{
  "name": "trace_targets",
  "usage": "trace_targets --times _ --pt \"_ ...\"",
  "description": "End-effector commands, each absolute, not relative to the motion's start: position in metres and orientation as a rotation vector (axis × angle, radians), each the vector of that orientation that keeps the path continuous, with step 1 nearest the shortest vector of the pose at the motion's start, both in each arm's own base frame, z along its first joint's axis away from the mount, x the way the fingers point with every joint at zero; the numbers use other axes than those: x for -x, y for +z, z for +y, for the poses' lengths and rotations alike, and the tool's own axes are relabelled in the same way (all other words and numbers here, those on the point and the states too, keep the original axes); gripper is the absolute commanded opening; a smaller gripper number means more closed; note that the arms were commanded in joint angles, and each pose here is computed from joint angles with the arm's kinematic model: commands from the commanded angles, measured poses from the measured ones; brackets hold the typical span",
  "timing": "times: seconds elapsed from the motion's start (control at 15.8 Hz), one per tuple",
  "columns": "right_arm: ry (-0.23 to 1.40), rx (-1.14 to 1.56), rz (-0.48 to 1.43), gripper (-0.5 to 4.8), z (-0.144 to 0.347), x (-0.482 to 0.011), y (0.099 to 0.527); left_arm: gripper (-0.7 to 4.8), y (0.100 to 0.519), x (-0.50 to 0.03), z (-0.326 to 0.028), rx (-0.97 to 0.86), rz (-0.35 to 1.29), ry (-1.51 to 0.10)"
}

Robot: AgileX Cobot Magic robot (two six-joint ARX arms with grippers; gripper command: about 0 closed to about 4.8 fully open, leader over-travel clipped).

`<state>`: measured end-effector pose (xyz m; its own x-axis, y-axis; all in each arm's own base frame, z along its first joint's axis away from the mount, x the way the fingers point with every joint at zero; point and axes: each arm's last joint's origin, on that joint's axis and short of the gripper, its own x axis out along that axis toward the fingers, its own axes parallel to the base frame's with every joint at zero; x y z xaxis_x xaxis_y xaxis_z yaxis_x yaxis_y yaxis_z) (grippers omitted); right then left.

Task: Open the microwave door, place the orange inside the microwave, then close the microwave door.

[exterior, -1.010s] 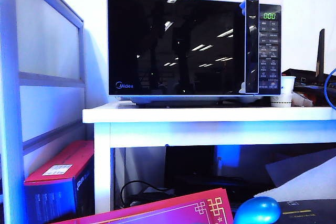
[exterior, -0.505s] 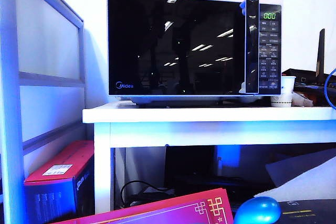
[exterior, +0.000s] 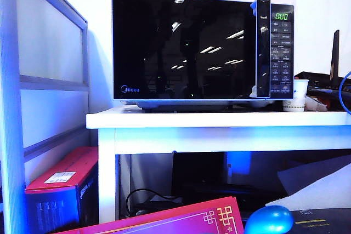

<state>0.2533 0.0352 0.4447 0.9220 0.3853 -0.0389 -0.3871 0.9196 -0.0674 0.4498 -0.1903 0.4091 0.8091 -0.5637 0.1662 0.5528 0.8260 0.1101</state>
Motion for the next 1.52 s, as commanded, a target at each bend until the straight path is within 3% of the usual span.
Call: trace_targets --times 0.06,1.26,1.33,1.45,1.52 --pt "0.409 0.077 0.000 -0.01 0.037 -0.251 0.449 4.79 0.402 -0.454 -0.196 -0.057 -0.193 -0.647" --pt "0.409 0.076 0.010 -0.01 0.037 -0.255 0.446 4.79 0.391 -0.455 -0.220 -0.022 -0.260 -0.691" --pt "0.409 0.076 0.010 -0.01 0.037 -0.255 0.446 4.55 0.391 -0.455 -0.220 -0.022 -0.259 -0.691" --pt "0.409 0.076 0.011 -0.01 0.037 -0.255 0.446 3.35 0.391 -0.455 -0.220 -0.022 -0.258 -0.691" --pt "0.409 0.076 0.012 -0.01 0.037 -0.255 0.446 3.31 0.391 -0.455 -0.219 -0.022 -0.259 -0.691"
